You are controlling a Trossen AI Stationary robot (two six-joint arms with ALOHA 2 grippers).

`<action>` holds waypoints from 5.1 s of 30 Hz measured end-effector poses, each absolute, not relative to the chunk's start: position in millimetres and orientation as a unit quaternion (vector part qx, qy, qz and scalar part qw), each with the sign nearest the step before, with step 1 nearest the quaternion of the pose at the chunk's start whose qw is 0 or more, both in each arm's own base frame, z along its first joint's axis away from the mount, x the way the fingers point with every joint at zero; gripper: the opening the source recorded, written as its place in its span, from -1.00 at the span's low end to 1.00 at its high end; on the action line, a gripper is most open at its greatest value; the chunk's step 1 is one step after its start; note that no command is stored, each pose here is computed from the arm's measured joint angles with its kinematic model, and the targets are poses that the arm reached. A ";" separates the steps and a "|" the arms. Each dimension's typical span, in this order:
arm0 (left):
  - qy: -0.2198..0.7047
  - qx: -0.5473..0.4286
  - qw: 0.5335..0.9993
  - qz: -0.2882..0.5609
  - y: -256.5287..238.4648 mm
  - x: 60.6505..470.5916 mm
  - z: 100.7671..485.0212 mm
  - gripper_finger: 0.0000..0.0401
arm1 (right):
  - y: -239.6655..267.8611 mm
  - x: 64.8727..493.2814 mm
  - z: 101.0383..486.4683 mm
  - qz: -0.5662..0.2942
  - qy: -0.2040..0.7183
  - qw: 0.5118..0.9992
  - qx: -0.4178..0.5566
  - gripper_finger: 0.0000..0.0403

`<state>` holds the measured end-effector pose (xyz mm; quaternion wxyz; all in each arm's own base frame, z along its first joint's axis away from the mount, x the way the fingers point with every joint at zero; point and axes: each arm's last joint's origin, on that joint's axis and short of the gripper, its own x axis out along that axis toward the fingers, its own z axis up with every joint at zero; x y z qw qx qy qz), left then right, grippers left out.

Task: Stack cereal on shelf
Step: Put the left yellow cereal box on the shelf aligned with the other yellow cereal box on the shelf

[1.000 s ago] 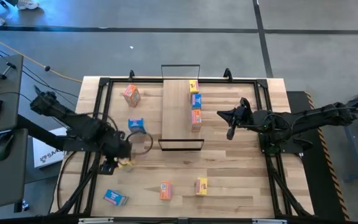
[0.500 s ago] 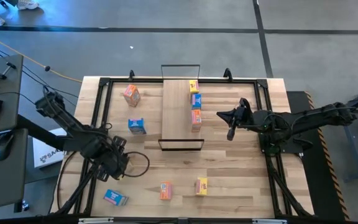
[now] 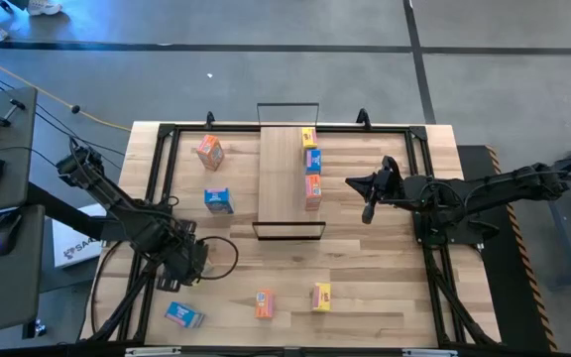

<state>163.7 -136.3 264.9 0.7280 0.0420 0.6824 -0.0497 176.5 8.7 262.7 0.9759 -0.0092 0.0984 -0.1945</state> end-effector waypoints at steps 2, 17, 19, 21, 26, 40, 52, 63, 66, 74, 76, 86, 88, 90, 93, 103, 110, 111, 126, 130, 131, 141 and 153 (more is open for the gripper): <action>0.679 0.046 0.731 -0.044 -134.9 164.8 264.9 0.24 | 8.7 176.6 262.7 -0.194 0.098 0.976 -0.009 -1.00; 0.667 0.048 0.729 -0.147 -139.4 171.9 272.4 0.54 | 8.7 176.5 262.6 -0.194 0.100 0.976 -0.013 -1.00; 0.664 0.059 0.729 -0.156 -139.3 172.0 276.9 0.64 | 8.7 176.5 262.6 -0.194 0.100 0.976 -0.013 -1.00; 0.652 0.069 0.735 -0.172 -140.8 173.2 282.1 0.72 | 8.7 176.5 262.5 -0.194 0.100 0.976 -0.013 -1.00; 0.631 0.103 0.754 -0.149 -142.4 173.0 284.7 0.83 | 8.7 176.6 262.5 -0.194 0.100 0.976 -0.013 -1.00; 0.636 0.204 0.731 -0.142 -147.5 163.3 276.6 0.82 | 8.7 176.6 262.4 -0.195 0.100 0.976 -0.010 -1.00; 0.644 0.257 0.707 -0.139 -139.7 160.3 249.0 0.82 | 8.7 176.6 262.5 -0.195 0.100 0.976 -0.010 -1.00; 0.671 0.251 0.688 -0.117 -131.9 154.5 224.3 0.60 | 8.7 176.6 262.5 -0.195 0.098 0.976 -0.005 -1.00; 0.672 0.243 0.691 -0.110 -132.0 154.6 224.2 0.42 | 8.7 176.6 262.5 -0.195 0.098 0.976 -0.004 -1.00; 0.674 0.238 0.692 -0.098 -130.4 154.9 224.6 -0.02 | 8.7 176.6 262.5 -0.195 0.098 0.976 -0.004 -1.00; 0.677 0.246 0.687 -0.094 -129.4 154.2 226.8 -0.08 | 8.8 176.6 262.5 -0.192 0.098 0.976 -0.004 -1.00; 0.645 0.289 0.707 -0.024 -116.4 168.8 278.2 -0.13 | 9.1 176.6 261.9 -0.187 0.102 0.977 -0.005 -1.00; 0.642 0.295 0.707 -0.010 -109.9 172.2 291.5 -0.13 | 9.3 176.7 261.8 -0.184 0.103 0.978 -0.006 -1.00; 0.639 0.303 0.707 0.007 -102.2 175.0 305.9 -0.13 | 9.4 176.7 261.7 -0.180 0.103 0.978 -0.006 -1.00; 0.614 0.315 0.723 0.034 -88.6 183.0 324.6 -0.13 | 9.8 176.7 261.2 -0.174 0.106 0.979 -0.006 -1.00; 0.545 0.197 0.803 0.141 -9.2 212.2 362.5 -0.13 | 9.8 176.5 260.0 -0.171 0.116 0.978 -0.027 -1.00; 0.477 -0.056 0.834 0.271 58.4 232.4 359.9 -0.13 | 9.8 176.5 260.0 -0.171 0.116 0.978 -0.028 -1.00; 0.462 -0.096 0.833 0.290 69.1 234.4 358.9 -0.13 | 9.8 176.5 260.0 -0.171 0.116 0.978 -0.028 -1.00; 0.380 -0.402 0.769 0.318 178.4 276.5 301.2 -0.13 | 9.8 176.5 260.0 -0.171 0.116 0.978 -0.028 -1.00; 0.392 -0.433 0.744 0.326 182.9 283.4 286.9 -0.13 | 10.2 176.6 260.0 -0.164 0.116 0.979 -0.027 -1.00; 0.393 -0.436 0.740 0.328 183.3 284.1 285.3 -0.13 | 10.2 176.6 260.0 -0.164 0.116 0.979 -0.027 -1.00; 0.416 -0.447 0.720 0.331 179.7 281.3 281.5 -0.05 | 10.4 176.5 259.4 -0.161 0.119 0.979 -0.026 -1.00; 0.421 -0.456 0.703 0.347 181.1 277.2 280.2 -0.04 | 10.9 176.6 259.1 -0.152 0.121 0.981 -0.026 -1.00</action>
